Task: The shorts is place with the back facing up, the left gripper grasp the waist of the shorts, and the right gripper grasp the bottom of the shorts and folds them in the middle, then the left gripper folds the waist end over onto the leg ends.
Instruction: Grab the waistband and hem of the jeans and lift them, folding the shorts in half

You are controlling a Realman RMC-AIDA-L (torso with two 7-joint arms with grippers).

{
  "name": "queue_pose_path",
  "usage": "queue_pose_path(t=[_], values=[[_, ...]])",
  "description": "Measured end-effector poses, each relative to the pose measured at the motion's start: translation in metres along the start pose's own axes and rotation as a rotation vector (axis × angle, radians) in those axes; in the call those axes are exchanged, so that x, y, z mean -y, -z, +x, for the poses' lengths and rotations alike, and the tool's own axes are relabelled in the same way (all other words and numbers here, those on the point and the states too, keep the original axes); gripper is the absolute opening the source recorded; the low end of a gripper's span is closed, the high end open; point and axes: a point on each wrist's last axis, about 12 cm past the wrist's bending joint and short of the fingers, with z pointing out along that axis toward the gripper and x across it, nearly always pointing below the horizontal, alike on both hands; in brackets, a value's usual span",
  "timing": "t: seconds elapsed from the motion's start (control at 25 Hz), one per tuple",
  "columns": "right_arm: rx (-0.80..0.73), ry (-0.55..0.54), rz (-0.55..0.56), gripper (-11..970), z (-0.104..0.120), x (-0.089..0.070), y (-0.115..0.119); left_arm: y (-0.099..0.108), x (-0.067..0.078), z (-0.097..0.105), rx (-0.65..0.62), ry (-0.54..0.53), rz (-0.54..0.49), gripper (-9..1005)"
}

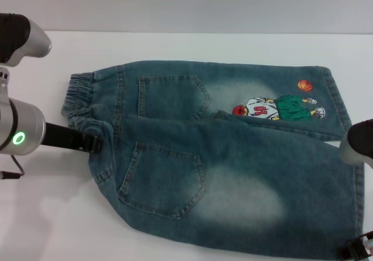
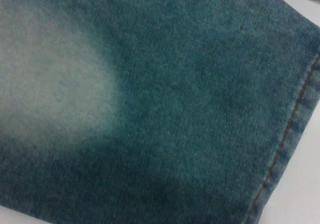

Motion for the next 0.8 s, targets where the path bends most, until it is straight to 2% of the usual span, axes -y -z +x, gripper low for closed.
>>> queue_pose_path(t=[0.8], values=[[-0.005,0.002,0.004,641,0.0009,0.0000,-0.0009,0.0040,0.0022,-0.0015,0.033,0.031,0.010,209]])
